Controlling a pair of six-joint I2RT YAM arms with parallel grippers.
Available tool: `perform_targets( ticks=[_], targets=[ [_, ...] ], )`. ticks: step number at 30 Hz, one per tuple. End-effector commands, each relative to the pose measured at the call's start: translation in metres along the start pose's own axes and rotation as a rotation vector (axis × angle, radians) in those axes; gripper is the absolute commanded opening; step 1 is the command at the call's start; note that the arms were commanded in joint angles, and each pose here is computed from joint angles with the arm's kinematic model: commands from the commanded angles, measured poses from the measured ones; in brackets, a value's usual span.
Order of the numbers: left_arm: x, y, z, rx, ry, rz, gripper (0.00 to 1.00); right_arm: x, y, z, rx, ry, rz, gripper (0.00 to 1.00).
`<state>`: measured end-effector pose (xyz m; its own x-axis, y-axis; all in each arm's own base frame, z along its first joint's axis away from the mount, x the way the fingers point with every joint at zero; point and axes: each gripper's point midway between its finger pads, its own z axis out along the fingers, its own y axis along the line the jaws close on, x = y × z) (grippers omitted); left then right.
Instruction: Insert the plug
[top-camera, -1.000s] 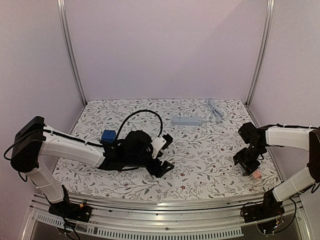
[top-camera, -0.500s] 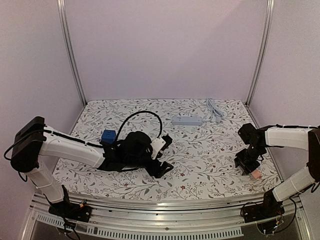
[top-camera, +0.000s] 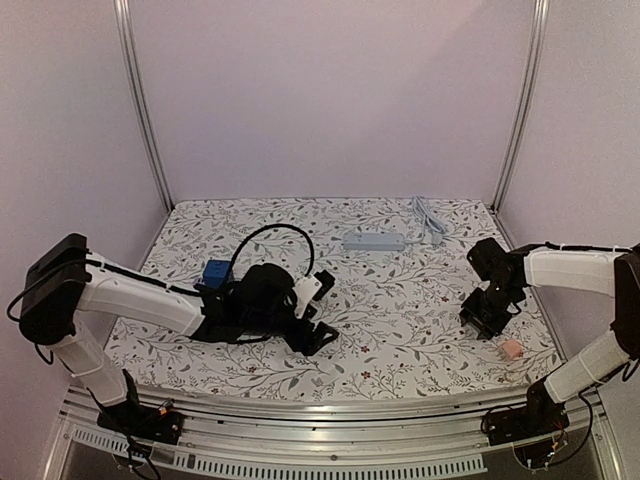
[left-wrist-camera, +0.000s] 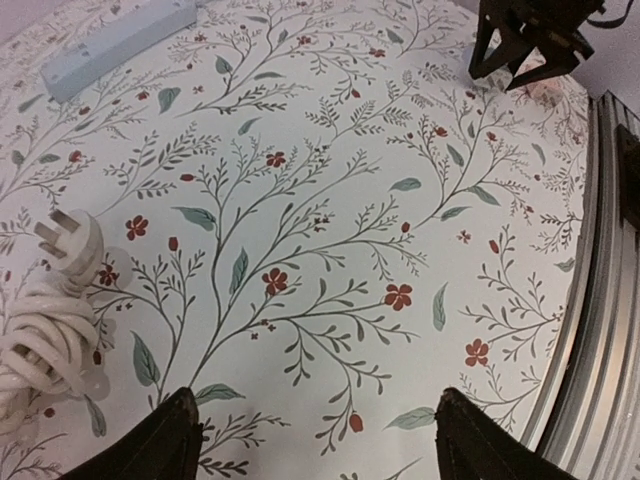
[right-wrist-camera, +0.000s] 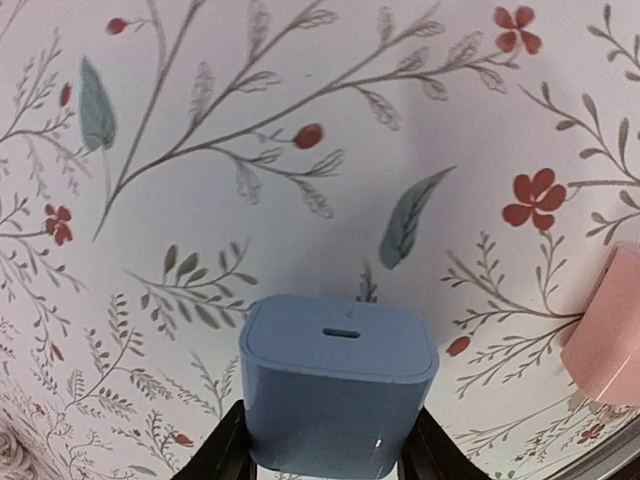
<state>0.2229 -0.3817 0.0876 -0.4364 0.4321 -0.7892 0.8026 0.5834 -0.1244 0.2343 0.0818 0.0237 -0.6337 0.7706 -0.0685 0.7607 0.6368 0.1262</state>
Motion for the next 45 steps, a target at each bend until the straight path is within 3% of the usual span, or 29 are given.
perform_targets(
  ticks=[1, 9, 18, 31, 45],
  targets=[
    [-0.011, 0.009, -0.012, 0.019, -0.042, -0.053, 0.8, -0.006, 0.038, -0.023, -0.069, -0.107, -0.178, 0.0],
    [-0.019, 0.033, -0.03, 0.061, -0.056, -0.183, 0.79, 0.028, 0.102, -0.072, -0.323, -0.259, -0.53, 0.0],
    [-0.036, 0.04, -0.036, 0.114, -0.033, -0.322, 0.71, 0.113, 0.149, -0.14, -0.69, -0.395, -0.999, 0.0],
    [-0.053, 0.024, -0.053, 0.18, -0.004, -0.369, 0.65, 0.214, 0.155, -0.137, -0.635, -0.669, -1.539, 0.0],
    [-0.062, -0.026, -0.058, 0.435, -0.013, -0.333, 0.61, 0.253, 0.15, -0.139, -0.661, -0.727, -1.731, 0.0]
  ],
)
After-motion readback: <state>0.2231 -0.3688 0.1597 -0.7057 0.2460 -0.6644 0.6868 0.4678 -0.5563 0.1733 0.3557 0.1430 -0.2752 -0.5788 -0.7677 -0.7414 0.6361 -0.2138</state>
